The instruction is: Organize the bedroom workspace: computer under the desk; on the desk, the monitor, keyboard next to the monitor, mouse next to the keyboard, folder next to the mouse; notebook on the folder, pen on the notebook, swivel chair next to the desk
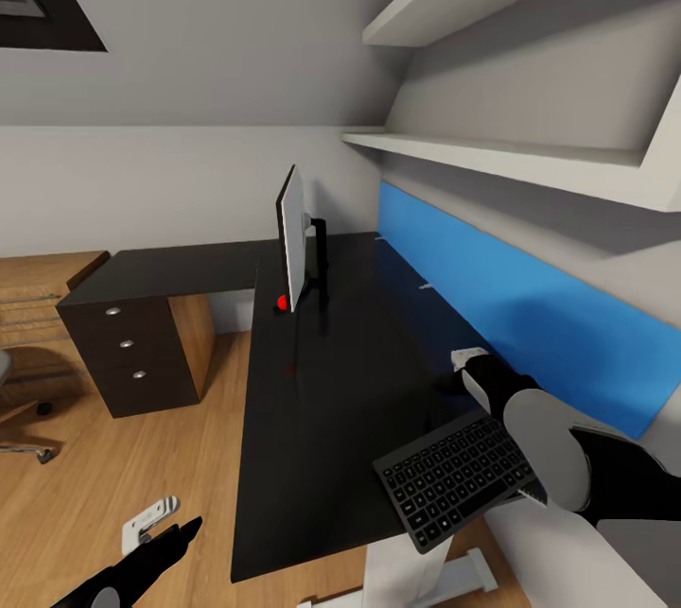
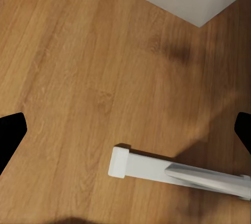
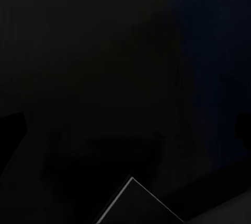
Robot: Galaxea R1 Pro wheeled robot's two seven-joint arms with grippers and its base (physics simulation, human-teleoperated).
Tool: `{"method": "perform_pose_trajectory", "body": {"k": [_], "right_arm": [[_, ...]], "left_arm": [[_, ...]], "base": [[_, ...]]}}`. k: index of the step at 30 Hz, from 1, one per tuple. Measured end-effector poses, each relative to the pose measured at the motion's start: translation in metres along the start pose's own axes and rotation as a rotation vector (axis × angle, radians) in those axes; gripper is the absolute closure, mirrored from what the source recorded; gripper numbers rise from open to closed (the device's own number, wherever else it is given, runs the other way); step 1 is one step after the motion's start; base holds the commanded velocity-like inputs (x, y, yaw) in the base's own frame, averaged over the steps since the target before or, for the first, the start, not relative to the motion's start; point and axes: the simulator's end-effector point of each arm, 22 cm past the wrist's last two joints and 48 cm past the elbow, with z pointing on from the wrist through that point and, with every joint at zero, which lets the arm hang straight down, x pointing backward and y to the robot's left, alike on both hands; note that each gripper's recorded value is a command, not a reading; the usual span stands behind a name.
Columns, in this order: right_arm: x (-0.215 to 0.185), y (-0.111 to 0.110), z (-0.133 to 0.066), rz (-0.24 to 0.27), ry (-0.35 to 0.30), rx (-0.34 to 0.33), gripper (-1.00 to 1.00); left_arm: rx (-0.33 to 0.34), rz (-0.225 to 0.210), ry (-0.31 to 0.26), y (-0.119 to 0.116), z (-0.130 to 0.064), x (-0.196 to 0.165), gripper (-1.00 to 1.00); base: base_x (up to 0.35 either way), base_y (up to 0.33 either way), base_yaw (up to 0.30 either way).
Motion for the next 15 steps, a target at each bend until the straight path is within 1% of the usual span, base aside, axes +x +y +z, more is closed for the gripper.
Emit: {"method": "perform_pose_trajectory", "body": {"k": [10, 15], "right_arm": [[0.011, 0.003, 0.013, 0.001, 0.002, -0.002, -1.0], [0.015, 0.004, 0.013, 0.001, 0.015, -0.003, -1.0]], "left_arm": [[0.002, 0.0, 0.0, 0.006, 0.012, 0.011, -1.0], [0.002, 0.0, 0.001, 0.005, 0.012, 0.011, -1.0]], "base": [[0.0, 0.0, 0.0], [0.0, 0.0, 0.0]]}}
